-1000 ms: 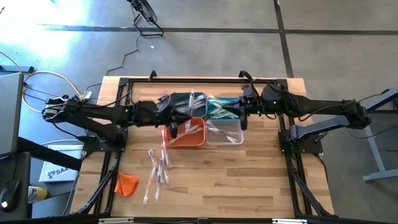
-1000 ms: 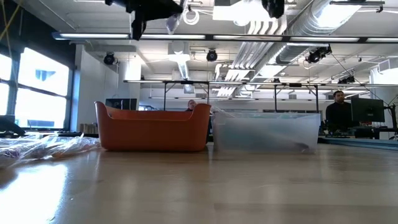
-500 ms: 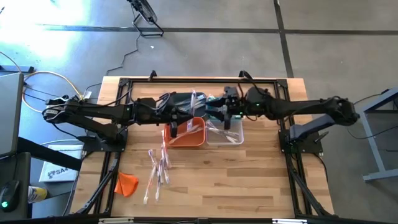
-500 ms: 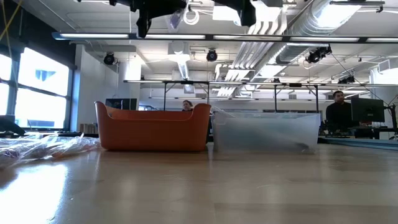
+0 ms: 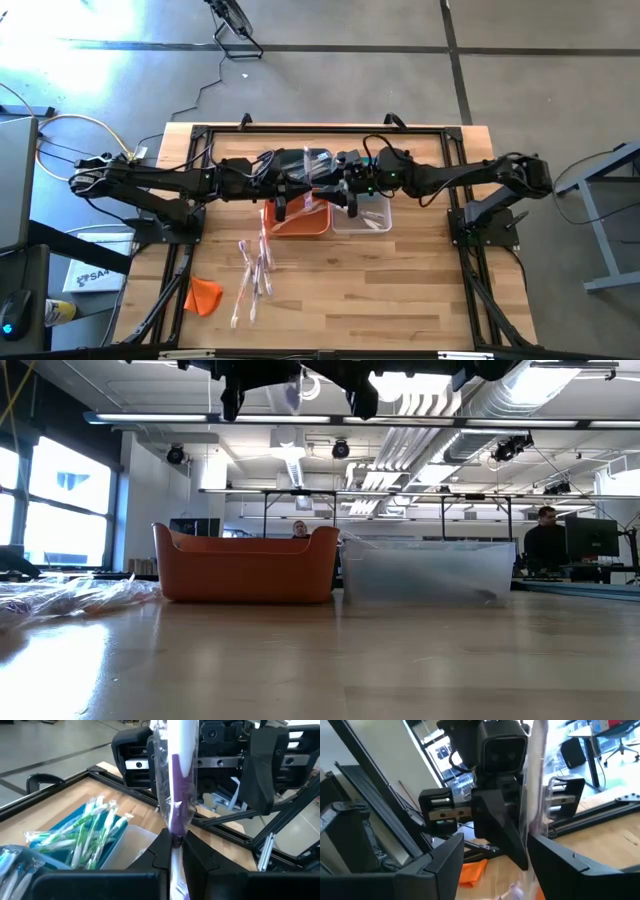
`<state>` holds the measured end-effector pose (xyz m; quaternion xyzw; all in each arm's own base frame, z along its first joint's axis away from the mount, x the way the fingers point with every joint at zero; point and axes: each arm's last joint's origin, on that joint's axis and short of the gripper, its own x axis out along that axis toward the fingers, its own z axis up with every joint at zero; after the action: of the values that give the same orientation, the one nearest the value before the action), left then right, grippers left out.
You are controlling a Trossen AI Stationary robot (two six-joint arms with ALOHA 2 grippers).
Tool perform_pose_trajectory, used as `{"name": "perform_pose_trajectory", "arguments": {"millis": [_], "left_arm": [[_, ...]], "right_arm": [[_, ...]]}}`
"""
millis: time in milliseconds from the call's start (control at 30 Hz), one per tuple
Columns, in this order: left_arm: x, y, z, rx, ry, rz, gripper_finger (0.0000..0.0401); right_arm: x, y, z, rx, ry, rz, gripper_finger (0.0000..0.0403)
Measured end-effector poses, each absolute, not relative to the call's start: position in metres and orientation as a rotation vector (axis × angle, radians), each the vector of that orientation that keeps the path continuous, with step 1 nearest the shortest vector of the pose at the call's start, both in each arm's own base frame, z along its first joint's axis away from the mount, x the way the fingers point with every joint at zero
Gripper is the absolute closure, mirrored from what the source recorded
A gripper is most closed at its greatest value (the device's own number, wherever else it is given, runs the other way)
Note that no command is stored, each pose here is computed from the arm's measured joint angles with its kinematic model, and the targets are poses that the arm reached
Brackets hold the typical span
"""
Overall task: Pick & Place Toothbrushes
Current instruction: Put the purple toothbrush into the transparent bin
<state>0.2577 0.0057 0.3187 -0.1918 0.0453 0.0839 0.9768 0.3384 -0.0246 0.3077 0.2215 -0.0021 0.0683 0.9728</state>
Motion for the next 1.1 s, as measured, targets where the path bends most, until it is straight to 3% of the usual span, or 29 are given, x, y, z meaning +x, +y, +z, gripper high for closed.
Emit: {"name": "perform_pose_trajectory", "arguments": {"millis": [567, 1100], "left_arm": [[0.274, 0.003, 0.308, -0.395, 0.105, 0.081, 0.0392], [0.278, 0.003, 0.308, -0.407, 0.086, 0.056, 0.0401]], "right_arm": [[0.34, -0.028, 0.304, 0.44, 0.0, 0.031, 0.02], [0.34, -0.025, 0.296, 0.423, 0.091, 0.06, 0.021]]}}
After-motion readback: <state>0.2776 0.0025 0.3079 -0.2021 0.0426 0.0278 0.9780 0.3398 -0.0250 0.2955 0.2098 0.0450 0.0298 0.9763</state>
